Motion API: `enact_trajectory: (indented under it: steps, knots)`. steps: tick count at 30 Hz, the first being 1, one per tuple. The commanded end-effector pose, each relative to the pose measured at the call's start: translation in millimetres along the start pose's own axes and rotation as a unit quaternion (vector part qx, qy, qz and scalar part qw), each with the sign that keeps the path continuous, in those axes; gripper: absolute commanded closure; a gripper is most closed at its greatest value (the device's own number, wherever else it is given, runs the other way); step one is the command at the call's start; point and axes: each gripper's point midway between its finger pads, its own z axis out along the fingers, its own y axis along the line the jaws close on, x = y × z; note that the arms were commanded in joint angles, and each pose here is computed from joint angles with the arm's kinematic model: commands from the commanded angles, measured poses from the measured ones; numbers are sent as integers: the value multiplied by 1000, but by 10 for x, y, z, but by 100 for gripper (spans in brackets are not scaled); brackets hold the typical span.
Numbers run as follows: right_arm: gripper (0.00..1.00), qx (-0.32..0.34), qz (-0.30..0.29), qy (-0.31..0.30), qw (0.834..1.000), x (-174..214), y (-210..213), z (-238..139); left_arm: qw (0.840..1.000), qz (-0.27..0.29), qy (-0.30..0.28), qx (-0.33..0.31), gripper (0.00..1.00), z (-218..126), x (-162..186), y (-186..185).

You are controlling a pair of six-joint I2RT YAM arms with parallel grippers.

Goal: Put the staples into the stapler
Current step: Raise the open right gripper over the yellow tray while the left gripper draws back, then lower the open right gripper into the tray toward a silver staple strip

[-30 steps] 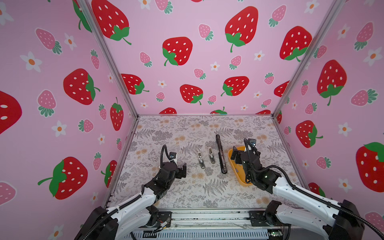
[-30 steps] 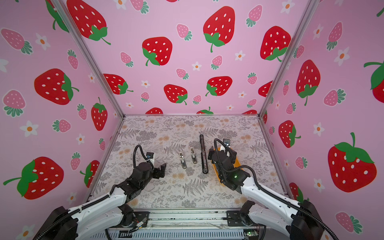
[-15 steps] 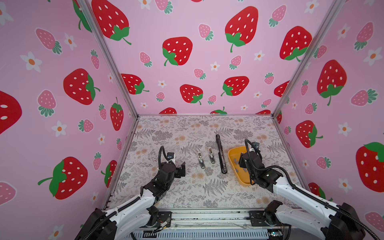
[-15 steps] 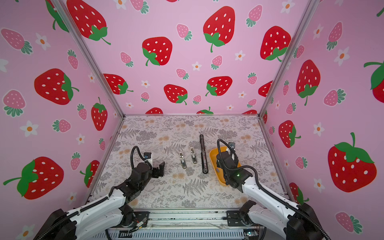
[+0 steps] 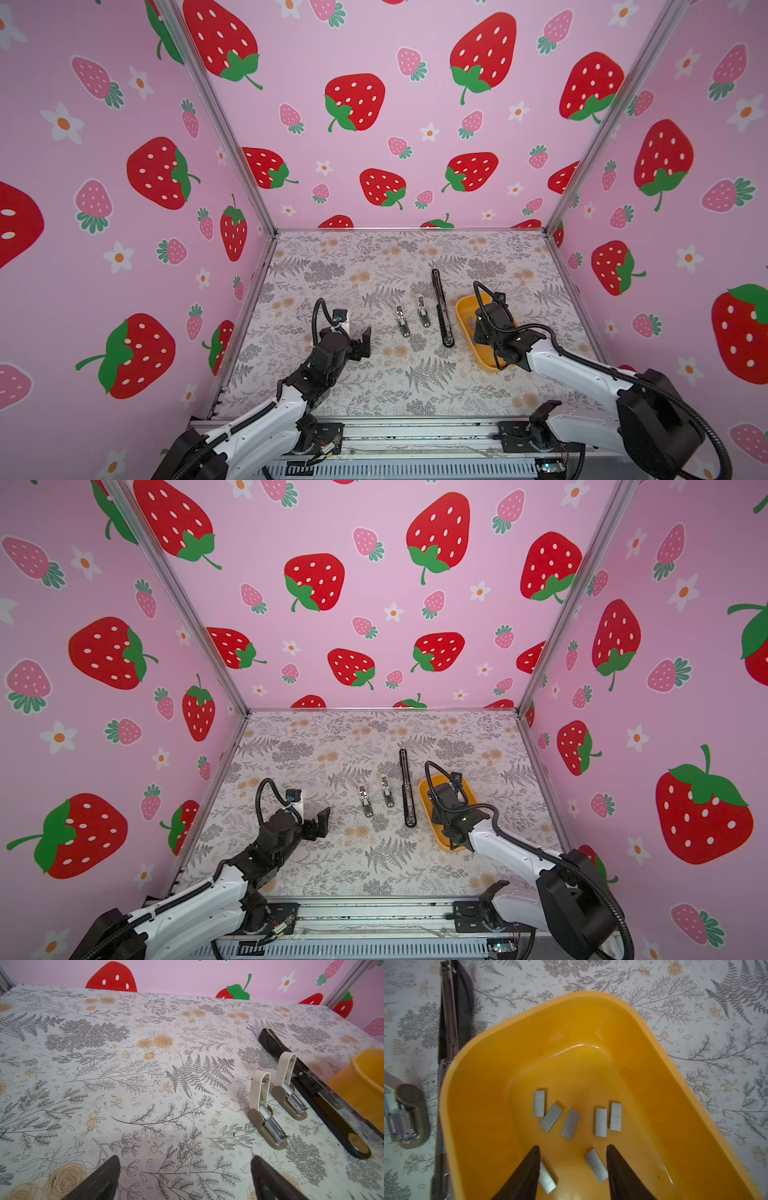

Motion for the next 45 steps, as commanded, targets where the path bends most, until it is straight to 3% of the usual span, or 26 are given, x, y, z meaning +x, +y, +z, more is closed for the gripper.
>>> enact_trajectory:
  steps: [1, 19, 34, 41, 45]
  knots:
    - [47, 2, 26, 5, 1000, -91, -18, 55, 1000, -1, -15, 10, 1, -1, -83, -47]
    - [47, -26, 30, -11, 999, -272, 53, 63, 1000, 2, -12, -11, 1, 24, -90, 6]
    - [48, -83, 40, 12, 996, -153, 206, -20, 997, -3, -24, -77, 1, 113, -165, 188]
    - [48, -71, 97, -31, 992, -555, 146, -325, 994, 17, -50, -98, 1, 154, -306, 231]
    - [55, -42, 95, -9, 995, -552, 145, -222, 992, 22, -42, -113, 1, 193, -313, 266]
